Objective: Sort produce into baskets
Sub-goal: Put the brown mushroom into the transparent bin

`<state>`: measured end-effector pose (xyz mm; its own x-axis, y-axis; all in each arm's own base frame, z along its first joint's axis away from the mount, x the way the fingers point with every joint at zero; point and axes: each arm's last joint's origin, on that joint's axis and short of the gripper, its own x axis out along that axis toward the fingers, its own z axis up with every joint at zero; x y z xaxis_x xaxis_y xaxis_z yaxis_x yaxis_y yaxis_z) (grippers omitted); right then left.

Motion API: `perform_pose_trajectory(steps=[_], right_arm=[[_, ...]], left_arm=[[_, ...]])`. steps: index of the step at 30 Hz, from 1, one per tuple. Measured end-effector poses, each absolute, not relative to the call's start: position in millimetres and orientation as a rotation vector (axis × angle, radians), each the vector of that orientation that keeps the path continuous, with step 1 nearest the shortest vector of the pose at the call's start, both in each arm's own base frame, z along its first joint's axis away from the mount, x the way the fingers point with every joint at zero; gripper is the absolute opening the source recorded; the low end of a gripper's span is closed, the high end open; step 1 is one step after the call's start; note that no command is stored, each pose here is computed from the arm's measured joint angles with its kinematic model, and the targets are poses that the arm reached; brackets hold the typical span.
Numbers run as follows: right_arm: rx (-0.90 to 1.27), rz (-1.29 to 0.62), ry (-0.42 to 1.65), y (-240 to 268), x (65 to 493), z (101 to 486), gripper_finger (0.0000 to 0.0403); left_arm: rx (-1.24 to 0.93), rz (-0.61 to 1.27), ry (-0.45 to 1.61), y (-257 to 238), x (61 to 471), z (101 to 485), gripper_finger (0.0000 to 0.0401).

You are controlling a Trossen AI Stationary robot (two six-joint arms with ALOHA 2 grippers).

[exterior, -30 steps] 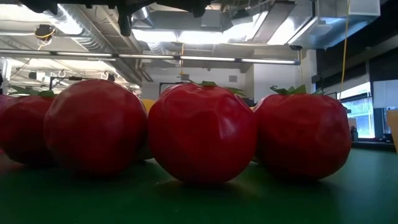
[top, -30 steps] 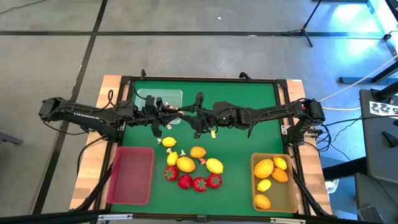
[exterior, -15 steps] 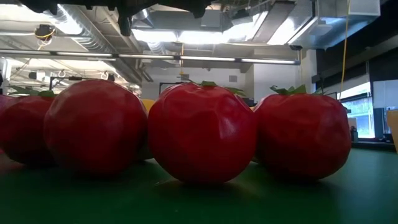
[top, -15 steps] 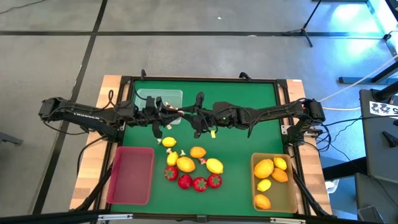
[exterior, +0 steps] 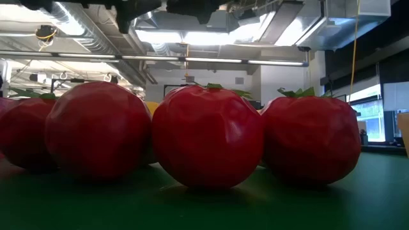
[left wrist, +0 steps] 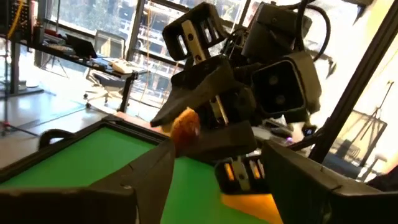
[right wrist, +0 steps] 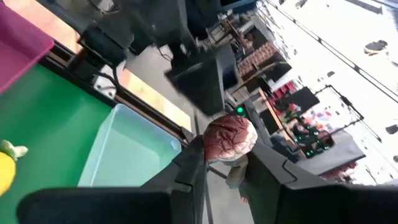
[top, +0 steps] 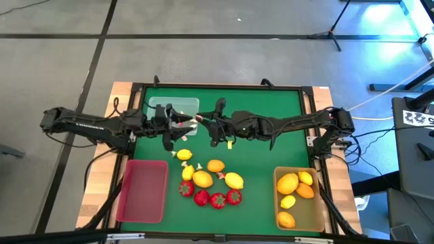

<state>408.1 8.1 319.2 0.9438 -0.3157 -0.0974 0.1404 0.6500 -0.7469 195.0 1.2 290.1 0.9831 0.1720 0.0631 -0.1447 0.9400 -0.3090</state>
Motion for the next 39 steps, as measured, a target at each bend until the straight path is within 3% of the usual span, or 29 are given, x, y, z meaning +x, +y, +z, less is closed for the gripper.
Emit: perform_pose_trajectory(steps=[12,23,28,32,39], right_arm=[[-0.585,-0.175,0.201,-24.6,423.9,294.2,0.0088],[-0.261,-0.322,0.130,-82.4,456.2,229.1,0.0088],[-0.176,-0.354,0.194,-100.1,474.6,203.0,0.0090],[-0.181,-0.334,0.293,-102.5,491.0,196.7,0.0126],[-0.179,-0.334,0.412,-105.5,501.5,204.1,0.0243]], left_arm=[[-0.281,0.425,-0.153,14.2,132.2,308.7,0.0243],[-0.302,0.447,-0.059,14.4,130.5,298.8,0.0243],[-0.315,0.449,-0.051,14.5,132.3,297.5,0.0243],[-0.315,0.451,-0.041,14.5,133.6,296.5,0.0243],[-0.321,0.451,-0.041,14.6,134.1,296.3,0.0243]])
